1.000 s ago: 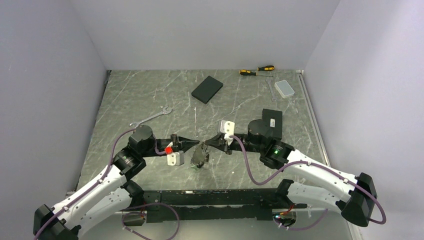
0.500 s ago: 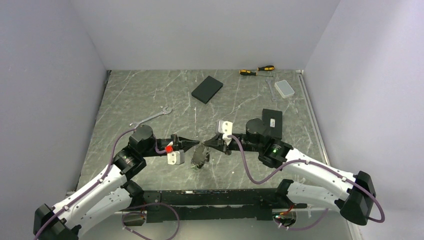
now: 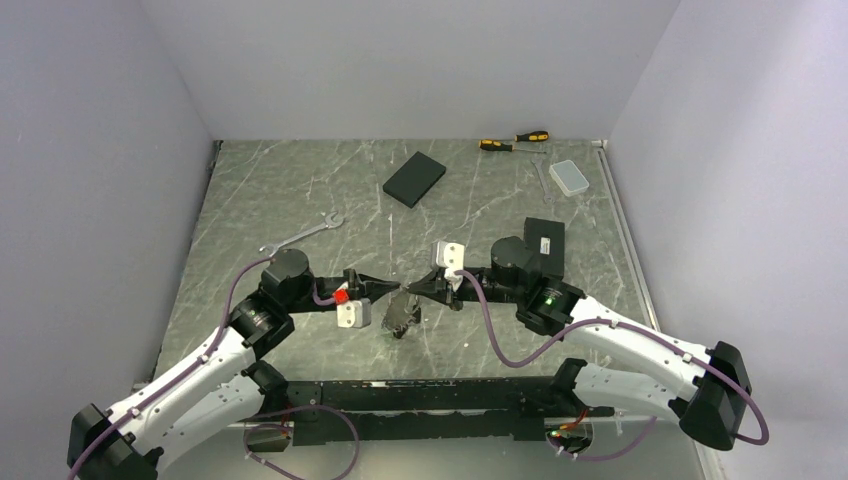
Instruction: Put the keys on the keyring
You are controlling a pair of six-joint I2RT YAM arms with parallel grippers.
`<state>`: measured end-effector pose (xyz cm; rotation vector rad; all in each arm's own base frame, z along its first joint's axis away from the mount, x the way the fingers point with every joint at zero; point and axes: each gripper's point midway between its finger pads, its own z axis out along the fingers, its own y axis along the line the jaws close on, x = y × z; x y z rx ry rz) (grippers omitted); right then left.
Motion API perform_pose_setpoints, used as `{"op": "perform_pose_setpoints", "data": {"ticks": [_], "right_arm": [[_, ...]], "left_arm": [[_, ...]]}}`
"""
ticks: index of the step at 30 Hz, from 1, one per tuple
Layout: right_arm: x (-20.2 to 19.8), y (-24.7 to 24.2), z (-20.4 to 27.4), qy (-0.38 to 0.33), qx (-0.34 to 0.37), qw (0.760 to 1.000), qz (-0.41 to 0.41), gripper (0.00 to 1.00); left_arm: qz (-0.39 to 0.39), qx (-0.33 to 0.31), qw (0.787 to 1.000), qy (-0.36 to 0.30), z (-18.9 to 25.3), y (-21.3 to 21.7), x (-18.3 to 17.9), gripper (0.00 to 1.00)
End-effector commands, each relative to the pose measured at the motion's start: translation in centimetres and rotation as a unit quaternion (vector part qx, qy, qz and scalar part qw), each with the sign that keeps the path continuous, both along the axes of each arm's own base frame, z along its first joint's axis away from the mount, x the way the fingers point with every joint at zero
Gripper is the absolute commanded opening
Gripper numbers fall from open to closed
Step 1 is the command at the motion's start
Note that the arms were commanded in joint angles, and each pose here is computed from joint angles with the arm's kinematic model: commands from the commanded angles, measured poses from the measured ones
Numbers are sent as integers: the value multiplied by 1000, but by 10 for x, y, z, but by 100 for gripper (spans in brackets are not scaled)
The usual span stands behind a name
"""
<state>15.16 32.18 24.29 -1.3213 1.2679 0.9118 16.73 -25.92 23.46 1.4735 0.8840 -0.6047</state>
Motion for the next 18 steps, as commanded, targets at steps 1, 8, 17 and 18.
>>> {"op": "perform_pose_setpoints", "data": {"ticks": [1,8,17,18], "right_arm": [[-2,5,24,-23,22,999,21,0],[-5,6,17,-14,12,999,31,0],[-6,5,19,-16,12,999,32,0],[-6,5,18,-15,11,999,32,0]], "left_arm": [[-4,-31,999,-24,30,-3,1,0],[-3,-34,999,-22,31,-3,1,0],[4,-31,999,-18,31,-2,4,0],[5,-31,999,-17,31,-2,4,0]]}}
